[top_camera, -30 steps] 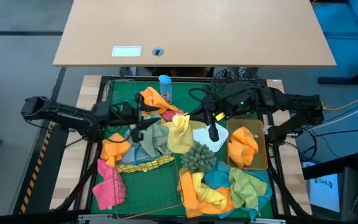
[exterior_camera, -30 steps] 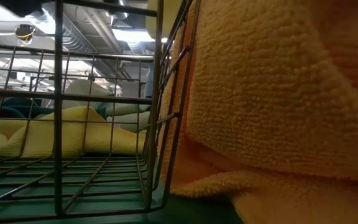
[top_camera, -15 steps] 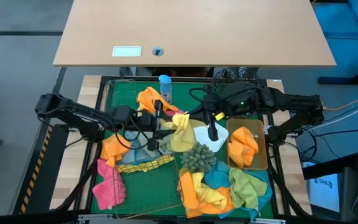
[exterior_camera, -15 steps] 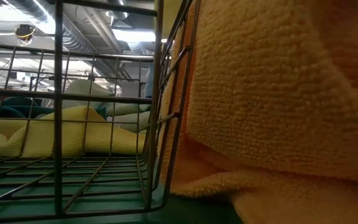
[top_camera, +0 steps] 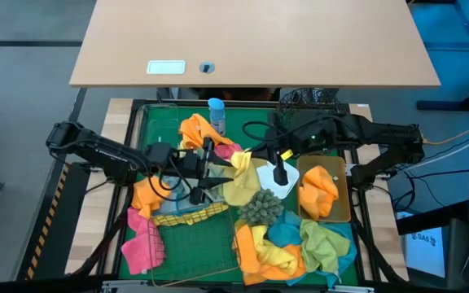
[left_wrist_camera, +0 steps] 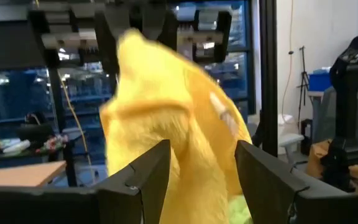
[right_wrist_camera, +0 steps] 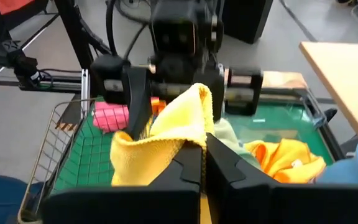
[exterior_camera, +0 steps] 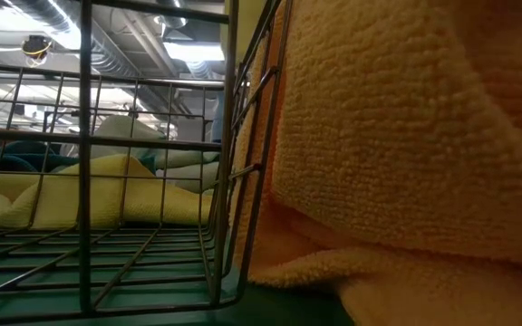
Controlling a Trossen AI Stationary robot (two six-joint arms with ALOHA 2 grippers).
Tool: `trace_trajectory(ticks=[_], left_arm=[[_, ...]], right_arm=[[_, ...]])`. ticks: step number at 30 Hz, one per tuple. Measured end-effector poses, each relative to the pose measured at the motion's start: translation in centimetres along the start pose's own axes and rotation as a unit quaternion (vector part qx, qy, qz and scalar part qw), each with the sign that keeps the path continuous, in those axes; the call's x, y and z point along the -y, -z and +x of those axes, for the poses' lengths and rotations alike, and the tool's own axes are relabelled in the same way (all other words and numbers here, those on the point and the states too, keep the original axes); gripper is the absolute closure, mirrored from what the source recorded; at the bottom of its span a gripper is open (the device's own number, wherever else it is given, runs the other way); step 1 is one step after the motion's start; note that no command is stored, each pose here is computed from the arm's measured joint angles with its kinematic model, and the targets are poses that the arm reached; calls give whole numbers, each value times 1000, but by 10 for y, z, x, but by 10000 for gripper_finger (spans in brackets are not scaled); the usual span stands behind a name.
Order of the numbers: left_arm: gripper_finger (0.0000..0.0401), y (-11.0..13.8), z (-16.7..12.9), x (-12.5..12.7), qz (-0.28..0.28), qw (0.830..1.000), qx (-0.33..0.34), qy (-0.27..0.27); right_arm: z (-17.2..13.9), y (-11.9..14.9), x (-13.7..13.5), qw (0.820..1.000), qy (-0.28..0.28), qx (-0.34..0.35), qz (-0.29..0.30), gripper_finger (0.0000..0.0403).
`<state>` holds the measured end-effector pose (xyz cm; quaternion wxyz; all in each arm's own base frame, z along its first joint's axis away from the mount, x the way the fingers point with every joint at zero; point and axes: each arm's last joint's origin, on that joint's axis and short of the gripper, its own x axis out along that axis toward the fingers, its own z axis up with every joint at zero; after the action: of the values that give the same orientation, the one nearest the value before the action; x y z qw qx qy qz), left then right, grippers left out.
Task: Sort microfiber towel by color & place in baskets
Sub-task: Put the yellow microfiber cloth into the gold wire basket
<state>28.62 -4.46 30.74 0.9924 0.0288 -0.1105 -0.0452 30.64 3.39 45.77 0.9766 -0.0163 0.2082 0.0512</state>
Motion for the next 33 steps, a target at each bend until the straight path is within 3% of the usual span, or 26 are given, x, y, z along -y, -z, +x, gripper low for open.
trace_trajectory(ticks=[17, 21, 27, 33], left_arm=[[229, 2, 0, -1, 0, 1000, -11, -19], [269, 2, 0, -1, 0, 1000, -11, -19], [382, -1, -1, 1, 10, 1000, -5, -10], [397, -6, -4, 17, -11, 1000, 4, 25]], right_arm=[[0, -9, 0, 999, 4, 47, 0, 402], [0, -9, -1, 999, -12, 46, 0, 398], [-1, -9, -5, 995, -91, 47, -3, 354], [-1, -8, -7, 992, -119, 39, 11, 277]])
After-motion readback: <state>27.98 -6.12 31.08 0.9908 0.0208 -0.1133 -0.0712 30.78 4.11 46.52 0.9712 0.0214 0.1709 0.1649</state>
